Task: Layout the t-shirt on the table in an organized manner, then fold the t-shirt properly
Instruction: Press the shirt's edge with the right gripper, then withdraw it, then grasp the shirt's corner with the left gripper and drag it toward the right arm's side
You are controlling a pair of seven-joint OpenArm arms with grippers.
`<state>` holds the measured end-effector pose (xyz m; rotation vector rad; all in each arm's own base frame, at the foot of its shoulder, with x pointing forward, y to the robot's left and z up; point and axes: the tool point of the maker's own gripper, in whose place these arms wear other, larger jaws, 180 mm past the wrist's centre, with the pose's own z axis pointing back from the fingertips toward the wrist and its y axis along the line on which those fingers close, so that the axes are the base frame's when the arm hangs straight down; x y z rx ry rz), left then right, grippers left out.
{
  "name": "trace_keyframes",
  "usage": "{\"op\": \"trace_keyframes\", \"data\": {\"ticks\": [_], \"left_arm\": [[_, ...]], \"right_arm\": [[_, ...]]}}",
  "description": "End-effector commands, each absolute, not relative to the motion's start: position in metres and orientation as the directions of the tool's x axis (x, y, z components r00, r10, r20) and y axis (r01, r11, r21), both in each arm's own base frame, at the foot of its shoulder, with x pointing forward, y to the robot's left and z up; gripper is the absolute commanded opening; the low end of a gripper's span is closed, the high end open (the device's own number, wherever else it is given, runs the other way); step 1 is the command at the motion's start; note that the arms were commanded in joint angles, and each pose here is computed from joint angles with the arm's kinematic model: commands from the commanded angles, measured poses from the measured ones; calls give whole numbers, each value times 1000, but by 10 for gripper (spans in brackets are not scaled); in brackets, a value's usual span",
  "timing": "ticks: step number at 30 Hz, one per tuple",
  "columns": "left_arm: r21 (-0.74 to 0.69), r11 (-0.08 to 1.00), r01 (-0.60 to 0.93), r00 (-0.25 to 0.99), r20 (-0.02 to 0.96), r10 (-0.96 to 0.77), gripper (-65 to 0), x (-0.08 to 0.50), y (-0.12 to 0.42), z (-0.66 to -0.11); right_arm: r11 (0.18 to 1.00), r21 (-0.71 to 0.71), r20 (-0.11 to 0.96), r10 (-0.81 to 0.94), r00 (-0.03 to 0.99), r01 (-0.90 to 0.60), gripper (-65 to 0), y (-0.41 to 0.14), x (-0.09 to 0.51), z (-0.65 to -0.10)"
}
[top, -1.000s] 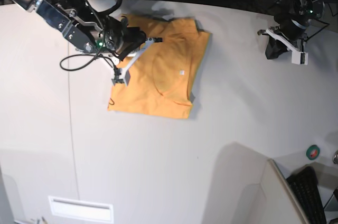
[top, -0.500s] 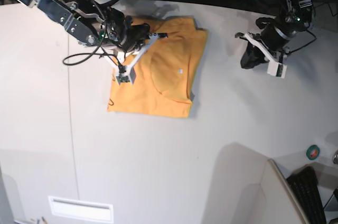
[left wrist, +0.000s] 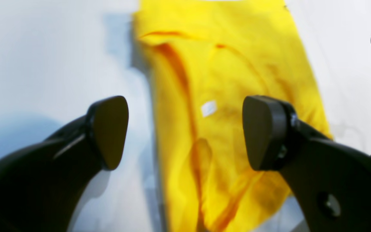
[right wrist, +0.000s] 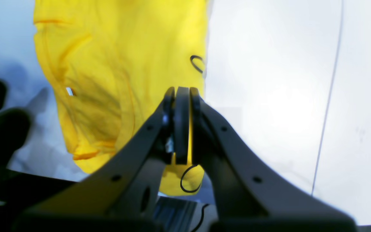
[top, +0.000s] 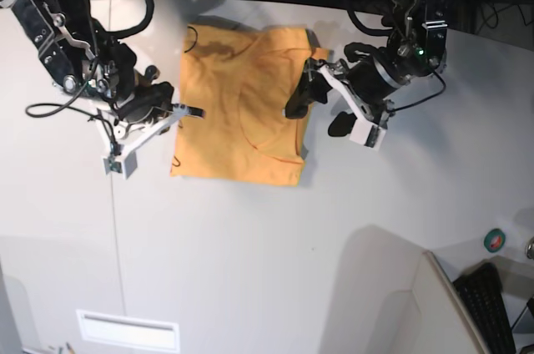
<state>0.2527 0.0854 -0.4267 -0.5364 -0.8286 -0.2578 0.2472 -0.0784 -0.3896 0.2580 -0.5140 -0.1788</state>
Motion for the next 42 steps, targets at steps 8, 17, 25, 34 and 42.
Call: {"op": "trace_keyframes", "data": {"ticks": [8,17,25,34,42], "left_arm": [[-427,829,361,724,689,40,-127,264,79,-461],[-463,790,402,781,624,-32,-538,258,52,-488],[-366,778,510,771,596,-225,-650,265,55,-497],[-3,304,953,282,381,-881,-650,256,62,-514],[190,-77,979,-127,264,-956,-650,283,46,-504]], "right_arm": [[933,286,516,-342,785,218,-650,-135,258,-379],[935,280,555,-342,758,216,-650,-165,259,-372],[935,275,550,-344,761,224,-650,-168,257,-375],[937,259,545,-344,765,236,-650,-174,258,-380],[935,242,519,-351,779,260,-650,-180,253,-392]]}}
